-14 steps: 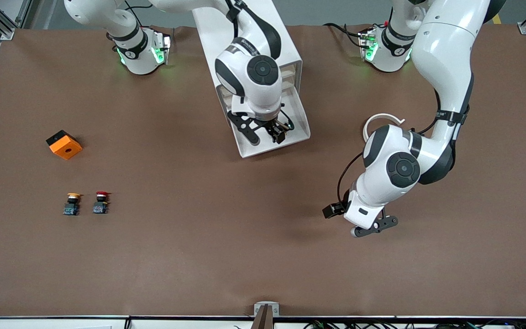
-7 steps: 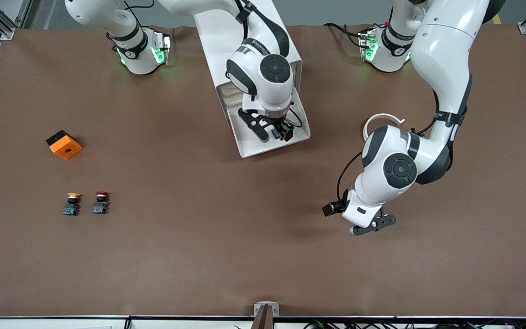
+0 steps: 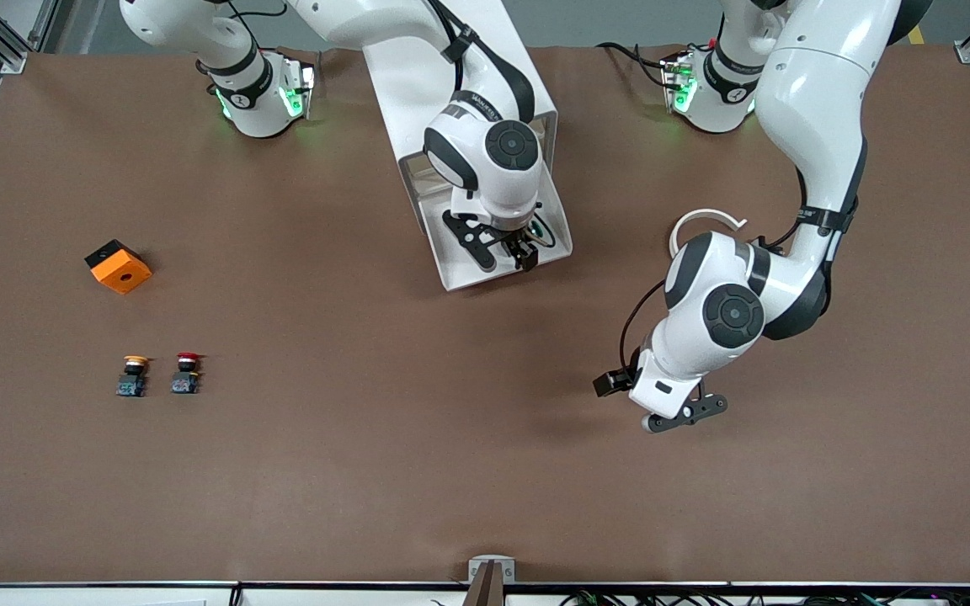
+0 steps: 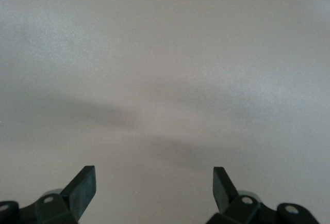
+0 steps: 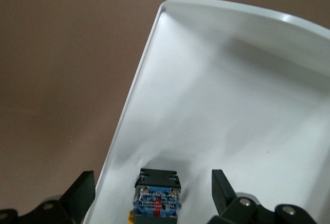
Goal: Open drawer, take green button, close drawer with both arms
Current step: 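Lower the right gripper into the drawer over the green-capped button, then close the right gripper on the green-capped button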
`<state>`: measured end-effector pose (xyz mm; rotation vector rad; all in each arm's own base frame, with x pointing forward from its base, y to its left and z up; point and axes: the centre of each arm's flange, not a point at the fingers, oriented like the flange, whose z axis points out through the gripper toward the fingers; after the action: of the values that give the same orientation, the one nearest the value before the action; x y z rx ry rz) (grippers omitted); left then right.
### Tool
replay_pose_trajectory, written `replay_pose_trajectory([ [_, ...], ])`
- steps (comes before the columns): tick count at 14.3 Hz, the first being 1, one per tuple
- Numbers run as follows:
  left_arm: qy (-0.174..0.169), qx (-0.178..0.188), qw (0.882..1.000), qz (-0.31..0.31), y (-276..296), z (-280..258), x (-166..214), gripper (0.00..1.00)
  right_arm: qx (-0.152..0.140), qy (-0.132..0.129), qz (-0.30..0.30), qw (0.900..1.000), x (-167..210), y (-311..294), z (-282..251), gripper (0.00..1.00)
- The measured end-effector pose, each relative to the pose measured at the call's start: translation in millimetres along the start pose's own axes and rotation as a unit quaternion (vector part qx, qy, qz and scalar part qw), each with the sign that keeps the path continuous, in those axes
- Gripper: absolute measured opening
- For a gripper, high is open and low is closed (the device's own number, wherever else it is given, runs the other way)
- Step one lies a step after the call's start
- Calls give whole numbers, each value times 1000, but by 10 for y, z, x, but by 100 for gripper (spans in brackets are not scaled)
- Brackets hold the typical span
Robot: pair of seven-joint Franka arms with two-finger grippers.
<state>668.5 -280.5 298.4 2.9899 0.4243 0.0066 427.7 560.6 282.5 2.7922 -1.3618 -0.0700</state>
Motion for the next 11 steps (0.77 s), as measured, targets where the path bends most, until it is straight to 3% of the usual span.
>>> replay_pose_trajectory([
  [11,-1,13,1000,11,23,123,-44,100,6,0,26,1000,-98,-5,46,100],
])
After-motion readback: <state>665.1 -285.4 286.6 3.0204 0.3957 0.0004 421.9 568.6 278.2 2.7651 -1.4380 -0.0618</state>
